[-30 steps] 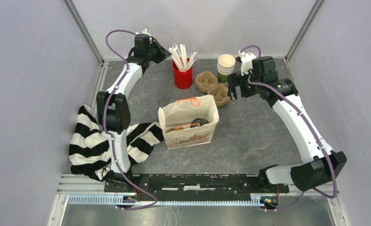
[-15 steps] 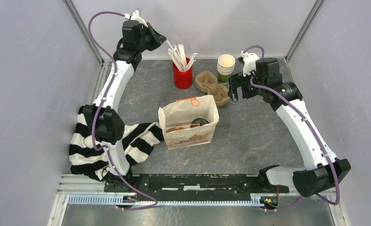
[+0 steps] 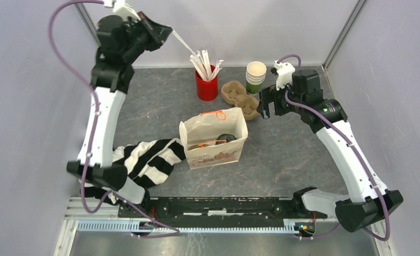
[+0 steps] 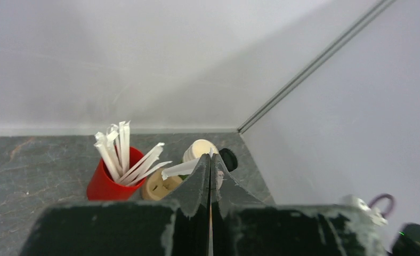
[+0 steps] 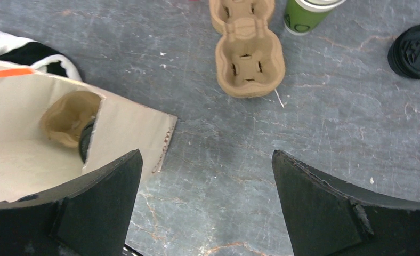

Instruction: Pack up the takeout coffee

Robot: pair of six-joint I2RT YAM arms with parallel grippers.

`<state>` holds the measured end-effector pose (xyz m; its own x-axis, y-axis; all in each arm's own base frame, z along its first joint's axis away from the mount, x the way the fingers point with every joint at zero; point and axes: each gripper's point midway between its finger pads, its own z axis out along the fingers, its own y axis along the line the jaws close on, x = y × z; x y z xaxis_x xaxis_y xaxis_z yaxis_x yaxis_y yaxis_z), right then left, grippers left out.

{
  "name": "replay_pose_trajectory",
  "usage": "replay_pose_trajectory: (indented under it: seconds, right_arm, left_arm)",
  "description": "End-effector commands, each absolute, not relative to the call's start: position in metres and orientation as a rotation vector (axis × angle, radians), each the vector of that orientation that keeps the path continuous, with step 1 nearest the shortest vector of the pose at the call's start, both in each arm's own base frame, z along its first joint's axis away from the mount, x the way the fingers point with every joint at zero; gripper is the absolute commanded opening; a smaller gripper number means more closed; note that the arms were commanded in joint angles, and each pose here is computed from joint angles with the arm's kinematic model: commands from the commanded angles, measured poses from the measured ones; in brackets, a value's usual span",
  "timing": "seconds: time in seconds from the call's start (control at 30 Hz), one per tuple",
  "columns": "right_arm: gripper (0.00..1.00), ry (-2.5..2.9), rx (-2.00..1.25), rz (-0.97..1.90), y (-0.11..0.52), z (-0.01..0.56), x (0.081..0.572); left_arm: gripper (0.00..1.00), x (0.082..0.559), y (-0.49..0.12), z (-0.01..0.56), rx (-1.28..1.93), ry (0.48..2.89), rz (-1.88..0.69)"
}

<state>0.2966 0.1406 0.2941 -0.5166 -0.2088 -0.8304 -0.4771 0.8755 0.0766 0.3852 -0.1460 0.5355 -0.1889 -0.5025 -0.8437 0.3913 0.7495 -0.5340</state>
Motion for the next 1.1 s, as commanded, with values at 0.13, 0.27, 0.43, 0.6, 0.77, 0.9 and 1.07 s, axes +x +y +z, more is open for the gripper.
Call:
replay_pose_trajectory:
  seconds: [0.13, 0.27, 0.43, 0.6, 0.77, 0.9, 1.07]
  right_arm:
    - [0.98, 2.057, -0.502, 0.461, 0.145, 0.307, 0.257]
    - [0.98, 2.049, -0.502, 0.484, 0.144, 0.302, 0.243]
    - [0.98, 2.03, -0.482, 0.45, 0.134, 0.306, 0.235]
    - [0.98, 2.027, -0.476, 0.44, 0.128, 0.306, 0.226]
    - [0.98, 2.03, -0.456, 0.454, 0.127, 0.303, 0.219]
    - [0.98, 2.036, -0.441, 0.461, 0.126, 0.299, 0.217]
    - [0.98, 2.042, -0.419, 0.455, 0.124, 0.296, 0.216]
  left_arm:
    - [0.02, 0.228, -0.142, 0.585, 0.107, 1.49, -0.916]
    - [0.02, 0.184, -0.14, 0.581, 0.156, 1.5, -0.943]
    - [0.02, 0.157, -0.14, 0.565, 0.192, 1.553, -0.964]
    - [0.02, 0.157, -0.14, 0.528, 0.204, 1.685, -0.941]
    - [0.02, 0.165, -0.134, 0.507, 0.177, 1.734, -0.88]
    - [0.02, 0.177, -0.142, 0.486, 0.197, 1.783, -0.916]
    - [0.02, 0.195, -0.142, 0.456, 0.21, 1.857, -0.871]
